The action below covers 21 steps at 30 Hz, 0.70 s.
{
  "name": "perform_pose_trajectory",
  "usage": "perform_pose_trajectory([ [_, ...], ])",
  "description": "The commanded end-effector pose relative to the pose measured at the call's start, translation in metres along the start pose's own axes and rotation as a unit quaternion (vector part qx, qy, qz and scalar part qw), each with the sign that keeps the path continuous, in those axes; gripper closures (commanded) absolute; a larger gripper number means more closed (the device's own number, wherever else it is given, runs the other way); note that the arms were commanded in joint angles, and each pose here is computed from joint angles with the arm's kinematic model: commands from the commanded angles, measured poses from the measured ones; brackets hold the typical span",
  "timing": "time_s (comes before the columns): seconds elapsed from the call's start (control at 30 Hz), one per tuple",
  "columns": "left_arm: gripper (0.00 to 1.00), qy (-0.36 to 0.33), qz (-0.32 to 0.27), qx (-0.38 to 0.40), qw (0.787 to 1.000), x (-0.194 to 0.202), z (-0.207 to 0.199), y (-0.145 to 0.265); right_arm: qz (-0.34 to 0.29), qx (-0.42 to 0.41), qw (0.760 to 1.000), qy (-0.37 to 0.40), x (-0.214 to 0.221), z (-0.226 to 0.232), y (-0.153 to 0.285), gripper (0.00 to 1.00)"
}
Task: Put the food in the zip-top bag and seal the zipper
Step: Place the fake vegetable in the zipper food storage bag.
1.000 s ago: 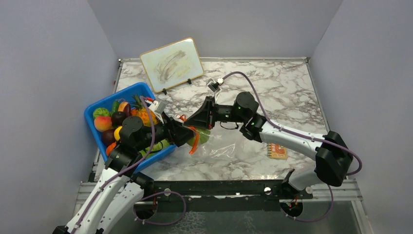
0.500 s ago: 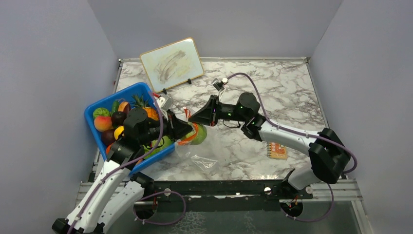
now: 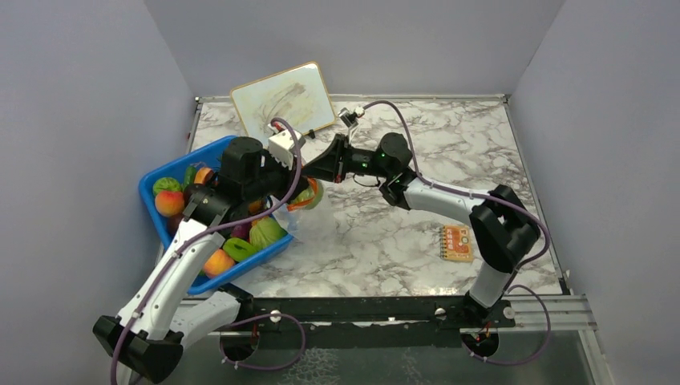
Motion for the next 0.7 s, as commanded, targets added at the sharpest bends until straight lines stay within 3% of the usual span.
perform_pose_trajectory([
  [0.0, 1.00, -0.147, -0.021, -0.053, 0.987, -0.036, 0.032, -0.011, 0.055, -0.052, 0.997, -0.016, 0.024, 0.007, -0.007, 0.99],
  [0.23, 1.00, -0.263, 0.088, -0.009, 0.961, 0.016, -0.012, -0.071, 0.037, 0.018, 0.997, -0.068, 0.047, -0.071, 0.028, 0.99],
  [0.33, 0.97, -0.246, 0.106, 0.031, 0.963, 0.034, -0.032, -0.088, 0.026, 0.019, 0.994, -0.103, 0.052, -0.092, 0.049, 0.99],
  [0.37, 0.94, -0.237, 0.111, 0.039, 0.964, 0.037, -0.035, -0.092, 0.024, 0.021, 0.994, -0.109, 0.053, -0.097, 0.056, 0.99],
  [0.47, 0.68, -0.222, 0.119, 0.050, 0.967, 0.043, -0.040, -0.099, 0.021, 0.040, 0.992, -0.117, 0.058, -0.112, 0.069, 0.99],
  [0.53, 0.56, -0.214, 0.123, 0.044, 0.968, 0.044, -0.039, -0.103, 0.024, 0.054, 0.991, -0.117, 0.060, -0.118, 0.072, 0.99],
  [0.67, 0.43, -0.183, 0.116, 0.034, 0.976, 0.033, -0.040, -0.107, 0.025, 0.072, 0.990, -0.117, 0.063, -0.126, 0.076, 0.99],
])
Point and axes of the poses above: each gripper's point midway between its finger pads, its own y axis back along the fingers, its own z axis along the line the jaws close on, x = y × z, the point moved 1 cm from there along y, back along the fingers, and after that the axes turned 12 degrees about -y, right-handed, at the moved point
